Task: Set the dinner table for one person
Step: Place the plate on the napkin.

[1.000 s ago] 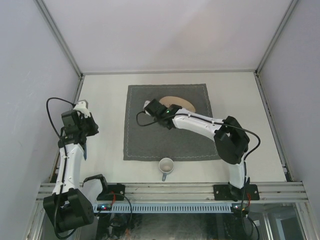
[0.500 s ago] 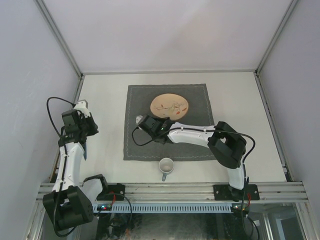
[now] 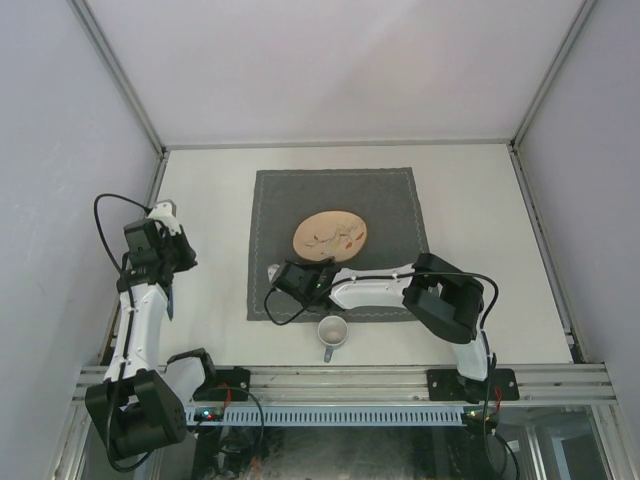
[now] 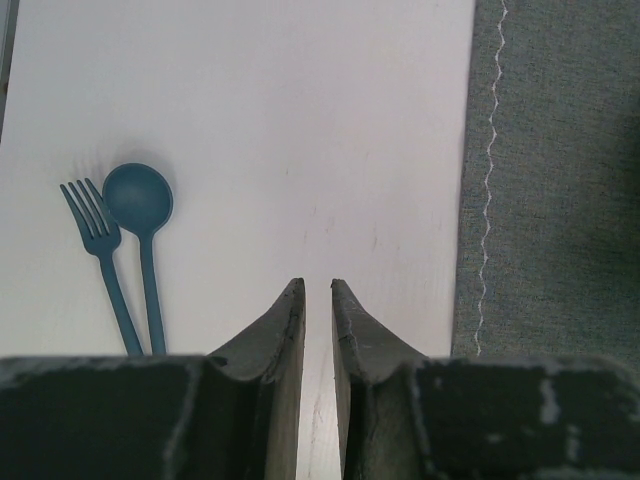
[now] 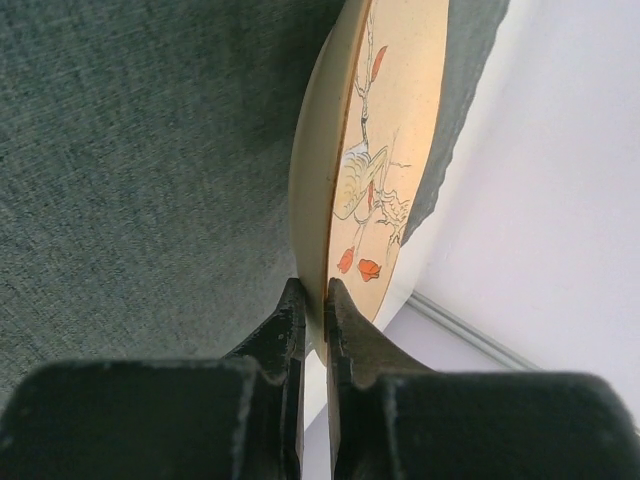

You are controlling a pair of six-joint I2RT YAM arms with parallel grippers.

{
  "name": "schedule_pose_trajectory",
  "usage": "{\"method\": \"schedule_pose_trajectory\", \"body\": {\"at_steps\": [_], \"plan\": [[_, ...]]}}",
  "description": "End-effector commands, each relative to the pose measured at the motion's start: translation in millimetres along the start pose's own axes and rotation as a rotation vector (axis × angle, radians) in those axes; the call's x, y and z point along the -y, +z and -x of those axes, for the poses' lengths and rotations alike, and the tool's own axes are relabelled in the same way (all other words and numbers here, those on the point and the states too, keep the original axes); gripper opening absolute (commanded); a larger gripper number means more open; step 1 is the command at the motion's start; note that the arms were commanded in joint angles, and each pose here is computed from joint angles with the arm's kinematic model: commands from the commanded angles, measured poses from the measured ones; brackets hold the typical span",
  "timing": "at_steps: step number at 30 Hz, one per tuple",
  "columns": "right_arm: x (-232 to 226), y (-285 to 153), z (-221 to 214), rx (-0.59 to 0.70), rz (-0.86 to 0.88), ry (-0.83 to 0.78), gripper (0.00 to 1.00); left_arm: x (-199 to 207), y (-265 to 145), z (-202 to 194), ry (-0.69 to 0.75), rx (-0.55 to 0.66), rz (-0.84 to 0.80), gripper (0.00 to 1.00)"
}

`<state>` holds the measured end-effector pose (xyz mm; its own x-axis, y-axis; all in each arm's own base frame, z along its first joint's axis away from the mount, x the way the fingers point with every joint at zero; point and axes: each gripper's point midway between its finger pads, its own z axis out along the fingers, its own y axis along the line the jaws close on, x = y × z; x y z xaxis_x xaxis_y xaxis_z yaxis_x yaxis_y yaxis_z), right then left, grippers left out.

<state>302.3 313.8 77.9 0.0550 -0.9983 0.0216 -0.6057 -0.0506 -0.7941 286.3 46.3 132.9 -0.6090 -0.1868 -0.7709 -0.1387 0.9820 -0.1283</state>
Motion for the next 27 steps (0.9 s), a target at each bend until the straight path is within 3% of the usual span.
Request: {"method": "schedule_pose_trajectory", "body": {"at_steps": [1,22,23,25,27], "plan": [[28.8,-6.3,-2.6,-0.042,-0.132,0.058,0.00,-5.4,2.0,8.0,0.009,0.035,0.017,0.20],[-3.9,23.3,-22.9,-0.150,-0.065,0.014,0.00,-7.4,3.8,-2.6,0.016,0.019,0.015,0.20],[-3.4,23.6,-24.3,-0.159,-0.044,0.022,0.11,-6.9,4.3,-1.9,0.015,0.019,0.011,0.20],[-3.4,19.1,-26.6,-0.162,0.021,0.046,0.53,-6.4,5.2,0.0,0.008,0.018,0.007,0.20],[4.9,11.2,-22.8,-0.141,0.061,0.089,0.81,-5.1,5.4,3.0,0.005,0.019,0.000,0.20]]}}
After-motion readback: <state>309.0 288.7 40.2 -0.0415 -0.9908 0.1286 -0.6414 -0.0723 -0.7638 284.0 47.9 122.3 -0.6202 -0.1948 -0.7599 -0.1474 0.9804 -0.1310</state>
